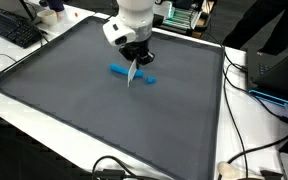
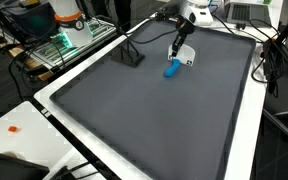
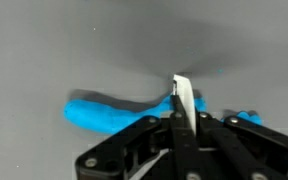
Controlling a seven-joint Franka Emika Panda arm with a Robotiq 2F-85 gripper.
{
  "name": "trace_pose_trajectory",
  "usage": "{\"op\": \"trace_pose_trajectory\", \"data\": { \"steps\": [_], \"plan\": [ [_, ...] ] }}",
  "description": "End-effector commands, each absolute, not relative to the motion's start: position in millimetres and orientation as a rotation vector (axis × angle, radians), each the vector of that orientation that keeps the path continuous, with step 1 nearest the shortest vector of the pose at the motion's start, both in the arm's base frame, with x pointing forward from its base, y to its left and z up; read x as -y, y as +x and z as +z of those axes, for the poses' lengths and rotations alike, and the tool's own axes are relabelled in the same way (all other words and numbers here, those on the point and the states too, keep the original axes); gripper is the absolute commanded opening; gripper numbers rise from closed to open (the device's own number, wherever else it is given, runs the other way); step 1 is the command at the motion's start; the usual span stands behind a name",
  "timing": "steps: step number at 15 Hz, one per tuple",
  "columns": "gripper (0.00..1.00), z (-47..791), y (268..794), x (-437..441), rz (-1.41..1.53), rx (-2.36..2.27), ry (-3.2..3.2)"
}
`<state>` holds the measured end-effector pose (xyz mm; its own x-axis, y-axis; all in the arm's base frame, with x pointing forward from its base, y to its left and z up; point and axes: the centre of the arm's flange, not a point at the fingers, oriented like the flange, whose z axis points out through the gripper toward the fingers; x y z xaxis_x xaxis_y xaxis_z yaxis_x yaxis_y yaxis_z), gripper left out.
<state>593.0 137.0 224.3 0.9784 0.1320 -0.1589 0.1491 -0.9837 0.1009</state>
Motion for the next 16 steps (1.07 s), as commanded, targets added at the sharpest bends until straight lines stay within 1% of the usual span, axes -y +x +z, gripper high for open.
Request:
{"op": "trace_pose_trajectory", "data": {
  "steps": [1,8,16],
  "plan": [
    [0.01,194.0,583.2,-138.6,-0.299,-0.246,2.988],
    [0.01,202.7,587.2,-136.8,-0.361,-0.227,3.063],
    [0.01,210.3,592.6,-132.5,-0.446,-0.086,3.154]
  ]
}}
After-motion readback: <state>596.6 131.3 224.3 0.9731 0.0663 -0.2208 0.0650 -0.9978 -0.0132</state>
